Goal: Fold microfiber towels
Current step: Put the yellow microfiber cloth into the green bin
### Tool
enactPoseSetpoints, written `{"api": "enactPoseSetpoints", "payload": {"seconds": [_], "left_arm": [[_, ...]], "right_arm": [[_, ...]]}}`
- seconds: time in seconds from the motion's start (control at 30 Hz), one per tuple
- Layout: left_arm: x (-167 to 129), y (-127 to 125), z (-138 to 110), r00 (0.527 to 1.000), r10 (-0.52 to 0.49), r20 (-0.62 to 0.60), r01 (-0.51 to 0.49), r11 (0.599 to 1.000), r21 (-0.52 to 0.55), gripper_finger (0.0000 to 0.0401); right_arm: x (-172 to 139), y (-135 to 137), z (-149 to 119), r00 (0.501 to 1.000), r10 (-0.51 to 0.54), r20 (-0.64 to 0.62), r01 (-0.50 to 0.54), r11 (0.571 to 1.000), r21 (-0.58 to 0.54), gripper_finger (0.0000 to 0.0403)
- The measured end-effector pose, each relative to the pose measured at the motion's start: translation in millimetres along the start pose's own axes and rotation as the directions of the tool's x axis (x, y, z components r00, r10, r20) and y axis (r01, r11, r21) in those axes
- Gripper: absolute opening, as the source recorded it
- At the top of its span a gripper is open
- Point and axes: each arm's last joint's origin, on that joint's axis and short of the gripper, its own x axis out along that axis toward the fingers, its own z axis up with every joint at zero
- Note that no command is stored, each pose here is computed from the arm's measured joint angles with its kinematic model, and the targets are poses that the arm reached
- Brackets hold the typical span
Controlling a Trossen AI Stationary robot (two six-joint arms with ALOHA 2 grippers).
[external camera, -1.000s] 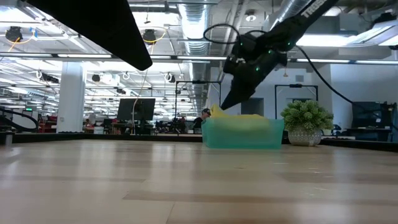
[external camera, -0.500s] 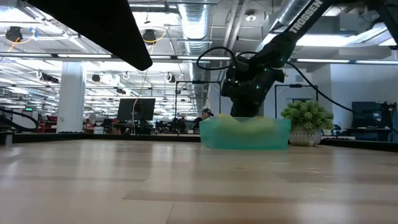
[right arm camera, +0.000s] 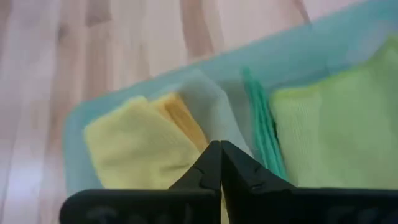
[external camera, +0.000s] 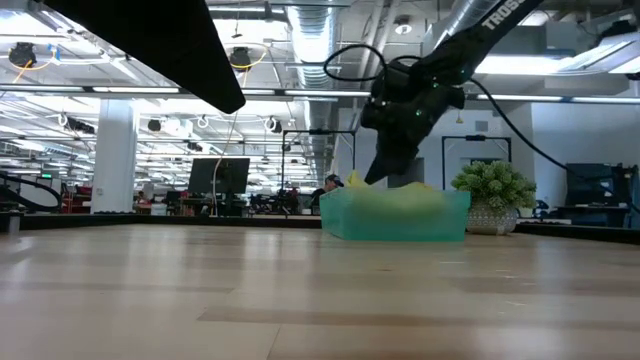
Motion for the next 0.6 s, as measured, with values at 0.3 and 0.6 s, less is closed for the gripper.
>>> {"api": "enactPoseSetpoints", "payload": {"seconds": [0.3, 0.6], "left_arm": [[0.6, 0.2, 0.4, 1.000, 0.001, 0.000, -0.001, 1.000, -0.001, 0.0000], [1.8, 0.9, 1.4, 1.000, 0.008, 0.006, -0.008, 1.000, -0.002, 0.0000]], "right_arm": [[17.9, 6.0, -14.4, 0.990, 0.032, -0.139, -0.032, 0.999, -0.002, 0.0019], [21.2, 20.4, -20.6, 0.968, 0.125, -0.218, -0.137, 0.990, -0.042, 0.0024]]}}
